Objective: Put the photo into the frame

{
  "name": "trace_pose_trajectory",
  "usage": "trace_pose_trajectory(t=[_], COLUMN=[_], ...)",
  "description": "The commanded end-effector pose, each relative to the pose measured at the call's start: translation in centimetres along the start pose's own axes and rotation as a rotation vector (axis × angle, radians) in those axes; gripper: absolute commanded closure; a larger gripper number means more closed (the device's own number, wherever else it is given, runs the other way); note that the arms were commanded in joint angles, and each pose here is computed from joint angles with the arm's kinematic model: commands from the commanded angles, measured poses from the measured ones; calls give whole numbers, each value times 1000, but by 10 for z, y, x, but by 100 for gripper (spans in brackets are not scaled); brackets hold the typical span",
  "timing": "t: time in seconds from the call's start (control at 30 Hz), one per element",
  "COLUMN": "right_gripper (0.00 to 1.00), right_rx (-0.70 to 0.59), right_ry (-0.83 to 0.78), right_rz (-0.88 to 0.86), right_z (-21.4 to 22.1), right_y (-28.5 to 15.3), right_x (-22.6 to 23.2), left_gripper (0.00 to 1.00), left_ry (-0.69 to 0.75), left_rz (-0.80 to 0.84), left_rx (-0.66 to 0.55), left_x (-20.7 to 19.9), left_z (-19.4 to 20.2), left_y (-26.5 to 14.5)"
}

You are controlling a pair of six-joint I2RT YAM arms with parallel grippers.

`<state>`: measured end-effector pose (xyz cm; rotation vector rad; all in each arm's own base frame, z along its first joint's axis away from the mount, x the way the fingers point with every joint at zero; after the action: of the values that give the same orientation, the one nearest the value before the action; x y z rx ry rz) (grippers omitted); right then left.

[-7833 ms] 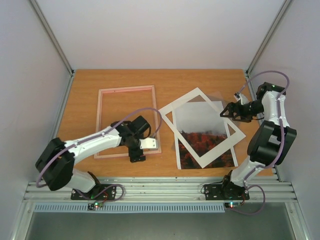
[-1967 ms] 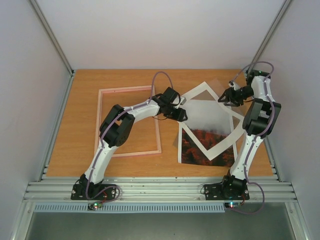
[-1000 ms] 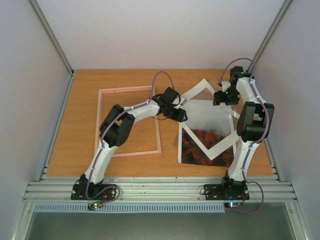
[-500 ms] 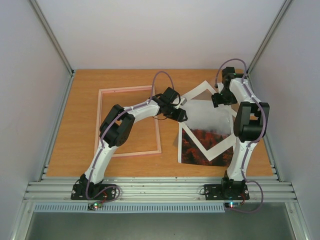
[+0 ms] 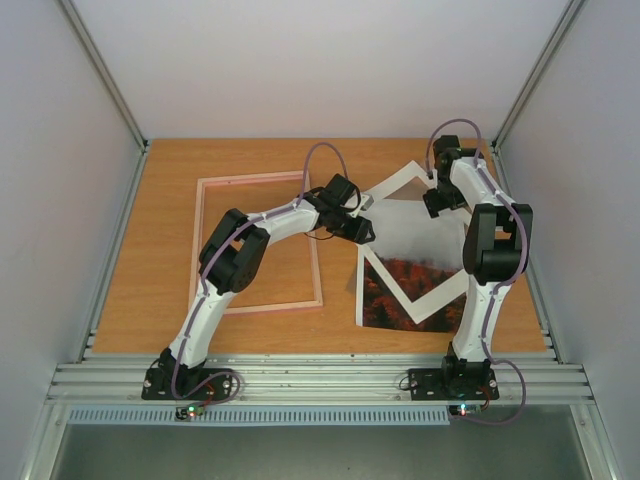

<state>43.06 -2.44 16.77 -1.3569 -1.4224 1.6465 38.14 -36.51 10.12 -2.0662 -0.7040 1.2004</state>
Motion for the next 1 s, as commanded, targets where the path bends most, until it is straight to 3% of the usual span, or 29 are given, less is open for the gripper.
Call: trace_pose_trajectory(t=[0.0, 0.23, 0.53, 0.7, 0.77, 0.87, 0.97], right_gripper=[19, 19, 37, 59, 68, 91, 99], right_rx=[-4, -8, -14, -62, -78, -124, -166], right_ry=[-35, -41, 31, 34, 60, 100, 155], right_rz=[82, 38, -159, -193, -230, -312, -396], right_z=[2, 1, 4, 12, 19, 30, 43], right_y=[-13, -18, -24, -50, -59, -74, -86], right_x=[0, 12, 17, 10, 0, -12, -27], left_gripper=[41, 41, 44, 43, 37, 29, 19], left_ry=[-88, -87, -95, -100, -102, -105, -103], left_rz=[-114, -107, -112, -115, -104, -86, -72], left_rx=[165, 165, 164, 158, 139, 83, 24], left_x=[45, 46, 48, 49, 47, 41, 31], left_z=[44, 42, 42, 41, 37, 27, 15], left_y=[37, 39, 35, 31, 25, 10, -9])
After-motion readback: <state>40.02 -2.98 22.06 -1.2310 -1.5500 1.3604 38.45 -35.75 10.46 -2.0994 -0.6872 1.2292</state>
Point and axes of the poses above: each gripper's point midway between its finger pads, its own y axis out along the fingers, its own x axis along the line the jaws close on, z = x × y, the point moved 9 cm from there along -y, back along the fingers, and after that the axes turned 8 degrees about -y, right-handed, at the moved point
